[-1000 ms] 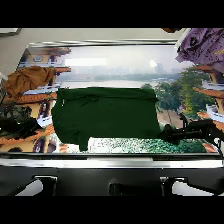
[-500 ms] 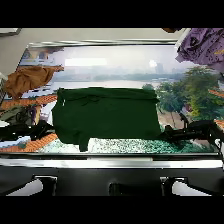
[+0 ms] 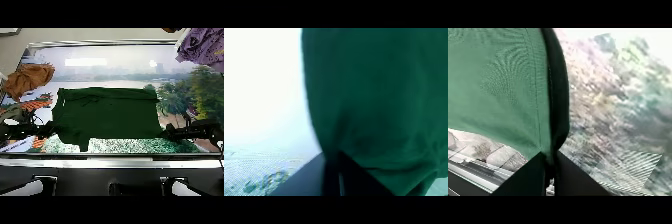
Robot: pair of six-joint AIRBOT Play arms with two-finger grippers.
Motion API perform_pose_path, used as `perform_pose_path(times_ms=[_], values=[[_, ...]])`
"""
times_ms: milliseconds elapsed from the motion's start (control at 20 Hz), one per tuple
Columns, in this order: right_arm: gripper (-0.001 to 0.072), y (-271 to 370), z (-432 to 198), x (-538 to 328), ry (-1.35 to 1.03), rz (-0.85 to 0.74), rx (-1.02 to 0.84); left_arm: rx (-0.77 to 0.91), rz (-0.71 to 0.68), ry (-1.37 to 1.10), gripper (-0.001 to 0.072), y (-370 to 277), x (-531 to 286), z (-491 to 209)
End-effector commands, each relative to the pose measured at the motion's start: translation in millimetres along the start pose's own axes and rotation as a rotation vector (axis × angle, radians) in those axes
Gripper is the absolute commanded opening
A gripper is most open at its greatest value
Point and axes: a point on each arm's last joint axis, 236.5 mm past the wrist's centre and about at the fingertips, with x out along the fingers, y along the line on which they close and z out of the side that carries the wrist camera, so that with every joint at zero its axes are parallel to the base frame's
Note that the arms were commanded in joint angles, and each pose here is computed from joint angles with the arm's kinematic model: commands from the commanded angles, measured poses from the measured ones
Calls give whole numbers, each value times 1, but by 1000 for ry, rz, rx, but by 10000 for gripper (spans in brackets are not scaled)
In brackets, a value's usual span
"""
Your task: Fold the clothes and pants, and hang the long-sleeved shirts on hangers.
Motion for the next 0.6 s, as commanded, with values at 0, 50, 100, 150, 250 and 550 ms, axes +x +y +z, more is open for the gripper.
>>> perform_pose_path(times_ms=[0,50,100,150,250,550], values=[[28,13,-1,-4,-6,41,6,0,-38,-4,16,-15,3,1],[27,25,1,-5,-14,88,16,-5,-61,-21,15,-23,0,5],[27,40,8,-8,-39,135,15,0,-88,-49,14,-34,-6,13],[27,55,15,-11,-64,143,-23,23,-106,-83,13,-47,-14,22],[27,90,33,-17,-103,91,-170,79,-119,-169,11,-75,-39,46],[27,249,105,-147,-477,12,-507,362,-107,-620,11,-208,-233,130]])
